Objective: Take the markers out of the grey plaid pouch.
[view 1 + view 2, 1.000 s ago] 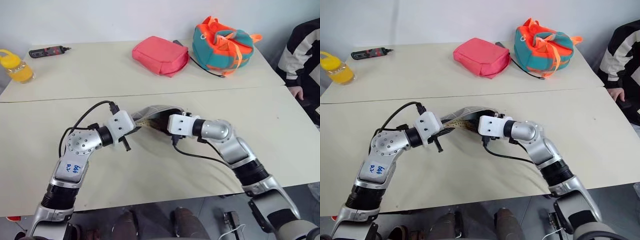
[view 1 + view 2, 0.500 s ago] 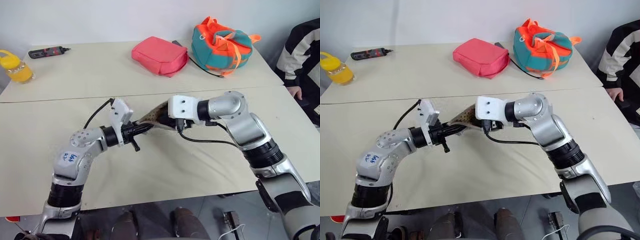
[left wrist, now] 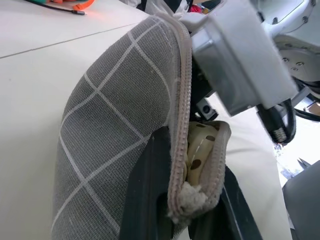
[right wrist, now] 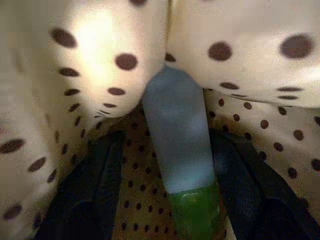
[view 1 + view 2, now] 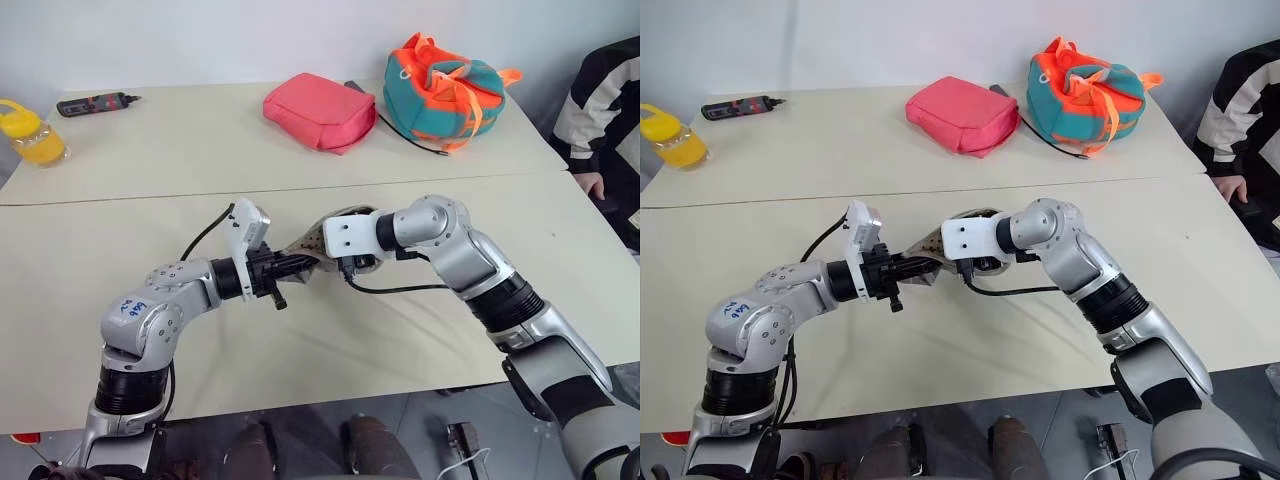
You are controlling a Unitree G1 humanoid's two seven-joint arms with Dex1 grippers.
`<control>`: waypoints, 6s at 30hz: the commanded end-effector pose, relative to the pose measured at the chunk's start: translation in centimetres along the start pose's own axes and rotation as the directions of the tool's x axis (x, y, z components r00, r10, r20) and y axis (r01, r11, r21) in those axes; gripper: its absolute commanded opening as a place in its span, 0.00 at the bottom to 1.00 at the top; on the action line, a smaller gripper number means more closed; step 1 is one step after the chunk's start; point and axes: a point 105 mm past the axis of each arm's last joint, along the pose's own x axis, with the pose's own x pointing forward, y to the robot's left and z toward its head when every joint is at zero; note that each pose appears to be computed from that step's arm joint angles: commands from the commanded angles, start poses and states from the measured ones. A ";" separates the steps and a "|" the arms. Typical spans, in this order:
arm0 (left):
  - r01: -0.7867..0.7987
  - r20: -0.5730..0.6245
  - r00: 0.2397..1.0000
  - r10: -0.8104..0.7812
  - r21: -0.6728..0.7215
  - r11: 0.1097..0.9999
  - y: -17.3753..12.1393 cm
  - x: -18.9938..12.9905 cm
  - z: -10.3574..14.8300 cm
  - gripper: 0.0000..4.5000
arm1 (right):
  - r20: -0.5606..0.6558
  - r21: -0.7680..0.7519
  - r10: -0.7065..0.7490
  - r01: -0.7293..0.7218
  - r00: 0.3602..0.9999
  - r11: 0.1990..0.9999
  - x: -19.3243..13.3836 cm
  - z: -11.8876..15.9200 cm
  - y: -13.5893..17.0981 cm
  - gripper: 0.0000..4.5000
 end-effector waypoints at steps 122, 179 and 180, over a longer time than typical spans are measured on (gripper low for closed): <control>-0.074 0.117 0.991 0.068 0.041 0.996 -0.3 0.3 -0.3 0.00 | 0.023 0.022 0.018 -0.018 1.000 1.000 -4.8 0.9 -0.2 0.54; 0.032 0.093 0.995 -0.032 0.001 0.999 -1.8 0.7 -0.7 0.00 | -0.138 -0.017 0.086 -0.089 0.987 0.996 0.2 -3.7 2.2 0.34; 0.032 0.092 0.995 -0.031 0.000 1.000 -1.8 0.7 -0.7 0.00 | -0.139 -0.016 0.085 -0.088 0.987 0.996 0.2 -3.7 2.2 0.34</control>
